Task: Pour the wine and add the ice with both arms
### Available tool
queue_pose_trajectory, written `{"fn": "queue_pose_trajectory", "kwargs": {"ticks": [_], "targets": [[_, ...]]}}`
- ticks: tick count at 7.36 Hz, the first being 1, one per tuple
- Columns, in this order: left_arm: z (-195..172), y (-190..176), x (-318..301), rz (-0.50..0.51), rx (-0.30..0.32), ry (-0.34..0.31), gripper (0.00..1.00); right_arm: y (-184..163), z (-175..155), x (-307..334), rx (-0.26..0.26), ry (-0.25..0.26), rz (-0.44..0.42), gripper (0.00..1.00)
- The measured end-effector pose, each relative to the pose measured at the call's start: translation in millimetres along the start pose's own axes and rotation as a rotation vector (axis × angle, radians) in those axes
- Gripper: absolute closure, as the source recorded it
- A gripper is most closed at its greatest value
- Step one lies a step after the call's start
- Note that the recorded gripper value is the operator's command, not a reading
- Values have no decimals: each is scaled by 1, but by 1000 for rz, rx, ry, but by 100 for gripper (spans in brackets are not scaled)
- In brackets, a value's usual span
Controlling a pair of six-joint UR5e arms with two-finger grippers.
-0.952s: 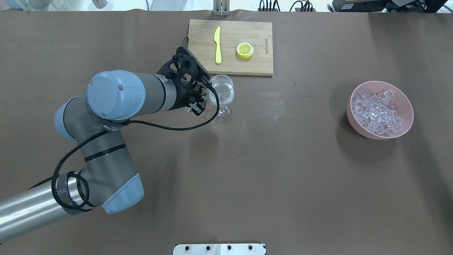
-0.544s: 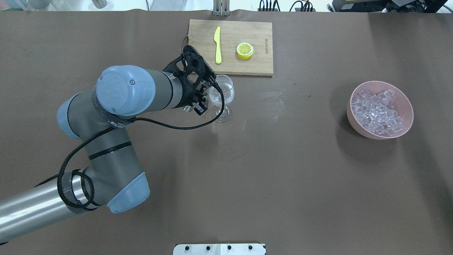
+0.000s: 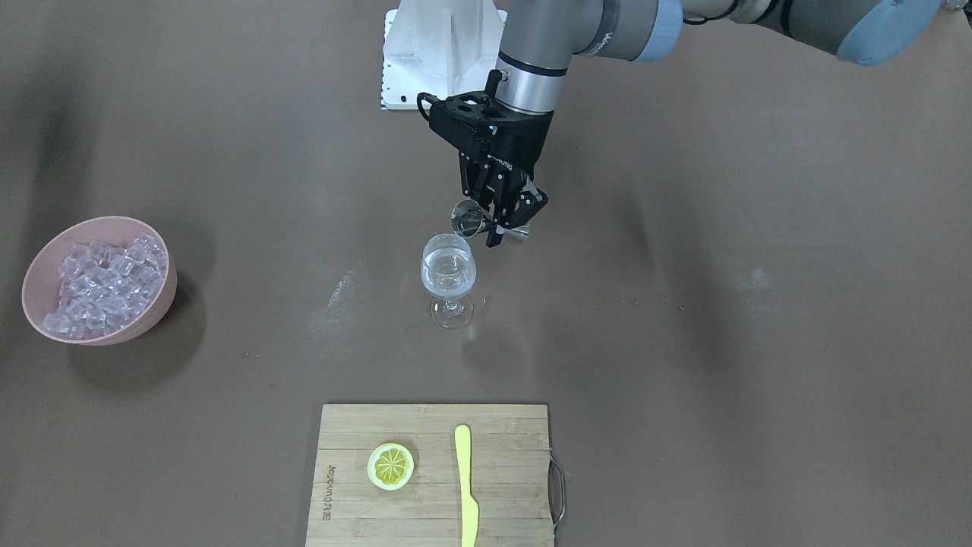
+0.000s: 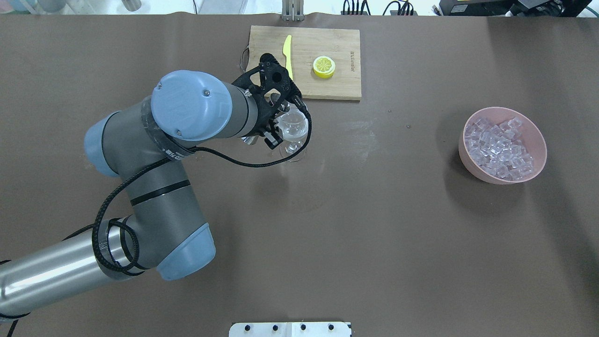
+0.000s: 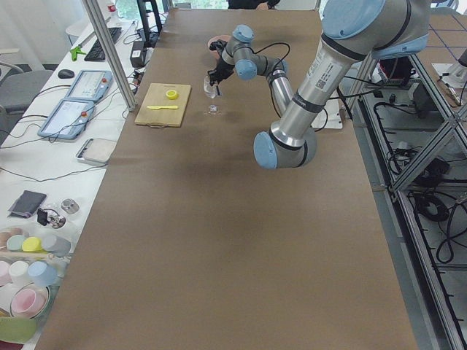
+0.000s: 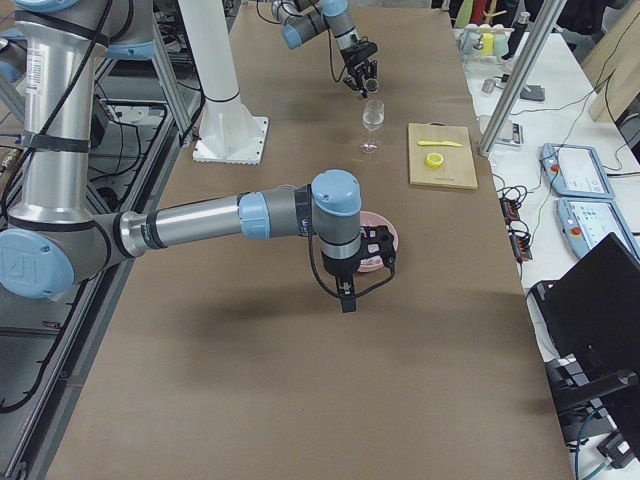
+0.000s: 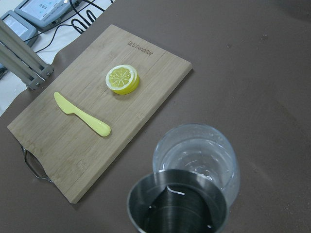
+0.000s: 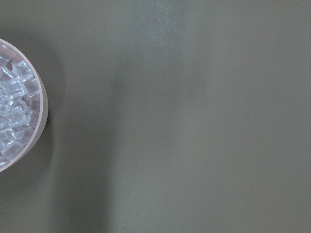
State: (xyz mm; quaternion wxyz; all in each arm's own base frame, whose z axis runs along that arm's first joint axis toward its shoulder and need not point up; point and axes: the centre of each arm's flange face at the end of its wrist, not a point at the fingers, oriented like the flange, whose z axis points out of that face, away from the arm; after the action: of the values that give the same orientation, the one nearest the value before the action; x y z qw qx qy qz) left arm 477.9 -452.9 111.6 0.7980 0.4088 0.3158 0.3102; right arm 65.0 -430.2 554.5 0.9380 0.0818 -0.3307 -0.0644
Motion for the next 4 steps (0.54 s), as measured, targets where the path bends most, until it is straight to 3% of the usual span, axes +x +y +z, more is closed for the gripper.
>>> {"fn": "queue_pose_trajectory", "kwargs": {"ticks": [4], "targets": [[1,-10,1,46,-72,-43,100,1,1,1,-2,0,2,0]]}}
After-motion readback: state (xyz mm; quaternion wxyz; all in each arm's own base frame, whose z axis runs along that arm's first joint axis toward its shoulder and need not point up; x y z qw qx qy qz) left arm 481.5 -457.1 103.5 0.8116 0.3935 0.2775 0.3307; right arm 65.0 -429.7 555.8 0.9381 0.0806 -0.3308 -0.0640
